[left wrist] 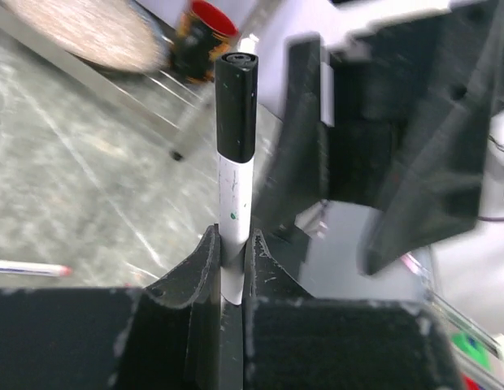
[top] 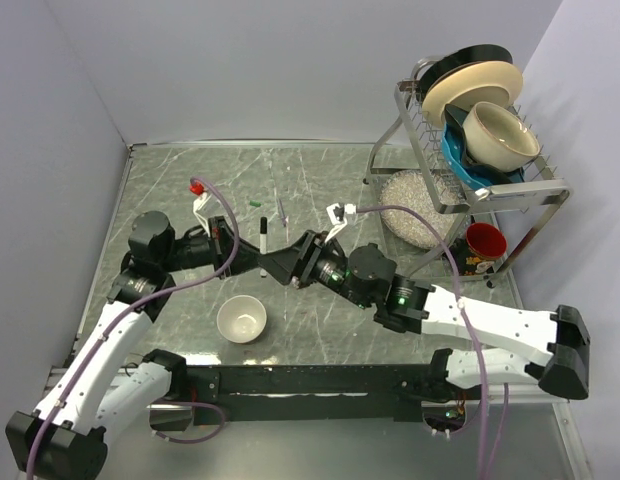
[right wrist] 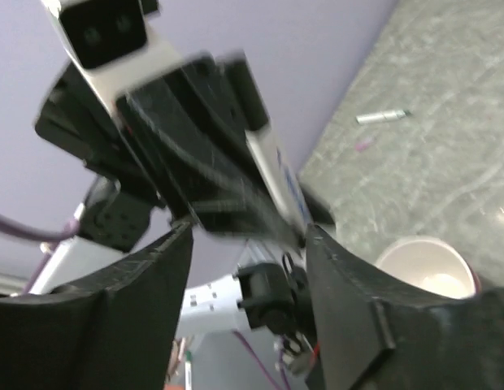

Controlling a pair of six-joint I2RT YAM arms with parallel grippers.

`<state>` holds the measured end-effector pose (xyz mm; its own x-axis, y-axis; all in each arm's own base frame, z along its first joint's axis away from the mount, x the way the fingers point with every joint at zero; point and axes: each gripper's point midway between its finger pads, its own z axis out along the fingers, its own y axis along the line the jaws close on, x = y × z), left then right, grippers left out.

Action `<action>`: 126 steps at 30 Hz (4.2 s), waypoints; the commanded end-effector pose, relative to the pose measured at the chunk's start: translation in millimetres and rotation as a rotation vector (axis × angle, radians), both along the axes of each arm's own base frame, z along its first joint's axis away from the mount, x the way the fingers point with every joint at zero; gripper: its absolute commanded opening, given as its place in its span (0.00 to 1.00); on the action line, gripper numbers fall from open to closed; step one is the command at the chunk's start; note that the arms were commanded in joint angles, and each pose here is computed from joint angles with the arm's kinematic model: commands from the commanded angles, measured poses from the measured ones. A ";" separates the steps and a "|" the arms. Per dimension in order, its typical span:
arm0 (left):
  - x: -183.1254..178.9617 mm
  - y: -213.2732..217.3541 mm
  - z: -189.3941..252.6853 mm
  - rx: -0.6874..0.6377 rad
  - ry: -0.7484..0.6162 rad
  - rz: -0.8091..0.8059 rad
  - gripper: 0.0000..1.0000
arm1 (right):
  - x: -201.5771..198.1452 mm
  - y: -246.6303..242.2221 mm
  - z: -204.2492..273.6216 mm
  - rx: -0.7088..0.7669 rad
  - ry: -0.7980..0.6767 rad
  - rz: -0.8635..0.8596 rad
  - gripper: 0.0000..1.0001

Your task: Insert the pens into the pen caps

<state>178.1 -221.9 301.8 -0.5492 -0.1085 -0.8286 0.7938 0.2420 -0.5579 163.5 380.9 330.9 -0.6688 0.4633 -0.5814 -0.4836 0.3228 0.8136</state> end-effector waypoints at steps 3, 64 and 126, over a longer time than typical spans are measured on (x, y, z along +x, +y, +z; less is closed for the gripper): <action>47.6 16.1 21.5 0.020 -0.161 0.237 0.01 | -32.3 -24.4 -0.3 -0.063 0.032 0.056 0.75; 108.7 -19.1 -275.7 0.643 0.869 0.683 0.28 | -27.3 -98.4 -33.1 -0.175 -0.013 -0.098 0.82; 212.8 308.1 -134.9 0.690 0.443 1.405 0.68 | -36.6 -122.0 -32.7 -0.246 -0.148 -0.062 0.84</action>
<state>363.7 93.7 94.5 -0.7425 -0.4048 -0.5337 -0.4815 0.8765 0.0051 127.0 261.6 276.5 -0.5714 0.3087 -0.7604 -0.5379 0.5589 0.6311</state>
